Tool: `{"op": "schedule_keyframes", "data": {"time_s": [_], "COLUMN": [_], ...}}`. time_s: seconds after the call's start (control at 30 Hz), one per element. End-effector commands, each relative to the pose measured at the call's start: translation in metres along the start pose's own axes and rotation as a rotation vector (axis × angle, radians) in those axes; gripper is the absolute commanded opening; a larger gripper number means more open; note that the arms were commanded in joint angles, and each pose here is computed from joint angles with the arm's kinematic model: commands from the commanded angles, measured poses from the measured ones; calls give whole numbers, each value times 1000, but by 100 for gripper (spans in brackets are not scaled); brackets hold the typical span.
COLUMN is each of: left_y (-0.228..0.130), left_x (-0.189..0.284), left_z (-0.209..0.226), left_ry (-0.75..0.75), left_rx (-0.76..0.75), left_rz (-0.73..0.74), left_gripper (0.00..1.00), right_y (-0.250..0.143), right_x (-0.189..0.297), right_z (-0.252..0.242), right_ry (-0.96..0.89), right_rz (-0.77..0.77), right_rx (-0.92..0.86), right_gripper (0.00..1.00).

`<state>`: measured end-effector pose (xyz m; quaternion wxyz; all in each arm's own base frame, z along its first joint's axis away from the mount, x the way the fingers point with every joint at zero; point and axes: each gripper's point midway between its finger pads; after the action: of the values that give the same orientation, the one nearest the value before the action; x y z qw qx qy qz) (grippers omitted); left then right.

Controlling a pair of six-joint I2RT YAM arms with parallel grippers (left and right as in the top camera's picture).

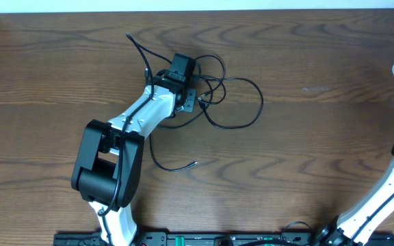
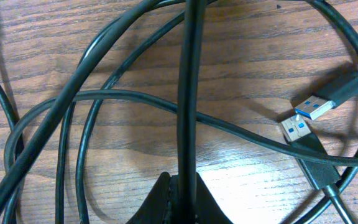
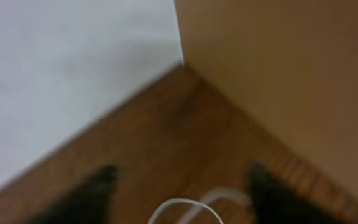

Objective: Untangle cables

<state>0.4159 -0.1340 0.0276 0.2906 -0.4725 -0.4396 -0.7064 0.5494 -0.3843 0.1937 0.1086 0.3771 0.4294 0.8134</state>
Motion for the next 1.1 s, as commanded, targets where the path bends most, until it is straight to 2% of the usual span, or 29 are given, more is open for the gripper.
{"op": "schedule_keyframes", "data": {"time_s": [0.0,0.13,0.33,0.53,0.7,0.83,0.87,1.07], "left_y": [-2,-2,5,32,58,69,74,89], "left_x": [0,0,9,61,136,198,233,366], "left_z": [1,1,3,4,-6,3,9,29], "left_ry": [8,8,11,-27,-134,-128,-119,-76], "left_rx": [4,4,7,22,21,60,75,102], "left_rz": [8,8,-19,-161,-360,-512,-609,-1022], "left_gripper": [7,7,8,8,8,8,7,7], "right_y": [9,-2,-13,-22,-63,-95,-108,-158], "right_x": [14,30,82,132,183,209,219,255], "right_z": [13,30,62,70,108,138,152,202], "right_ry": [50,142,292,312,463,575,621,744], "right_rz": [6,94,244,349,545,675,712,802], "right_rx": [12,8,12,19,56,71,103,265], "right_gripper": [99,99,99,99,99,99,99,99]}}
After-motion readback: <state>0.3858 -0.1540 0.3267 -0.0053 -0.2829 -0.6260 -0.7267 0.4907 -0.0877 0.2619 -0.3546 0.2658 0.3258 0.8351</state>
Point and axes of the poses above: each gripper's point midway between its finger pads, its own x axis back along the fingers, its own z axis along the line the jaws close on, y = z × x, and after that the axes turned 15 degrees about -x, right-handed
